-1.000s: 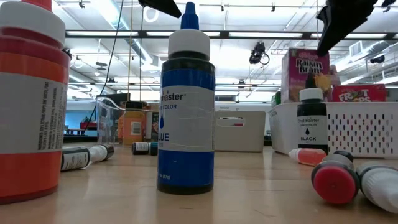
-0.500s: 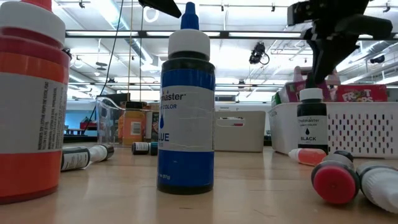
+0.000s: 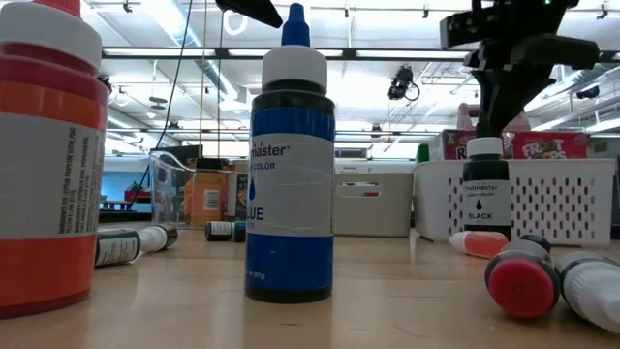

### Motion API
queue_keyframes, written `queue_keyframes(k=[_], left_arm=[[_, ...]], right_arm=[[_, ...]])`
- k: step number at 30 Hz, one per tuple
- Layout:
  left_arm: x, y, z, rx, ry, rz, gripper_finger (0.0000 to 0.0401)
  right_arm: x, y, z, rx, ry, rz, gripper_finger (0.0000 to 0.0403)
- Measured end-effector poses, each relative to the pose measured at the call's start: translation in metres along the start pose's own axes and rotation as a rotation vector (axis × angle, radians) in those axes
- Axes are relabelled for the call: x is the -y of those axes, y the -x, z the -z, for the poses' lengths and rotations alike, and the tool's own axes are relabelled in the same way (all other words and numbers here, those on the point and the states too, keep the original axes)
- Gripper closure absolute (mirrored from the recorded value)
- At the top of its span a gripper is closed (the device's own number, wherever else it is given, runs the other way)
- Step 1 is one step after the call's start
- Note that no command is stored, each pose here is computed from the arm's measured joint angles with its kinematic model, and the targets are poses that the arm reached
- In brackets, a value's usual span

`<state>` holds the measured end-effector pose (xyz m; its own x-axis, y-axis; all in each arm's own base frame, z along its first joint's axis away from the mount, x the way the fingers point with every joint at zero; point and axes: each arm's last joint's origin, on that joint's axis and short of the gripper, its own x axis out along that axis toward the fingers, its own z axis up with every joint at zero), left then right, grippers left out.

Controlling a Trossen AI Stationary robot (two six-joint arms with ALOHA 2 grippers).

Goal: Pick & Place Kitchen Items
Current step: Put the purple cereal box into the white bin, then put the big black food bottle coloring into the gray bin

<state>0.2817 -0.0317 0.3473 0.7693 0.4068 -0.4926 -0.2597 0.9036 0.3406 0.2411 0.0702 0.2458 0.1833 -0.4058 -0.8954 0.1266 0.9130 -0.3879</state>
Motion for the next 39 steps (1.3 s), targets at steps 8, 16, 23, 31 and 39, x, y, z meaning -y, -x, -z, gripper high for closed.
queue_keyframes(k=[8,16,23,31,39], left_arm=[[0.000,0.000,0.000,0.000,0.000,0.000,0.0384],[0.000,0.003,0.000,0.000,0.003,0.040,0.0384],[-0.002,0.027,-0.001,0.039,0.024,0.087,0.0384],[0.011,0.038,0.029,0.196,0.091,0.118,0.0384],[0.020,0.029,0.076,0.396,0.242,0.138,0.0384]], right_arm=[[0.008,0.029,-0.017,0.087,0.006,-0.044,0.0272],[0.012,0.060,-0.024,0.192,-0.004,-0.107,0.0268],[0.011,0.069,0.004,0.395,-0.059,-0.143,0.0268],[-0.003,0.045,0.031,0.763,-0.011,-0.424,0.0268],[-0.034,-0.007,0.042,0.843,-0.015,-0.597,0.0268]])
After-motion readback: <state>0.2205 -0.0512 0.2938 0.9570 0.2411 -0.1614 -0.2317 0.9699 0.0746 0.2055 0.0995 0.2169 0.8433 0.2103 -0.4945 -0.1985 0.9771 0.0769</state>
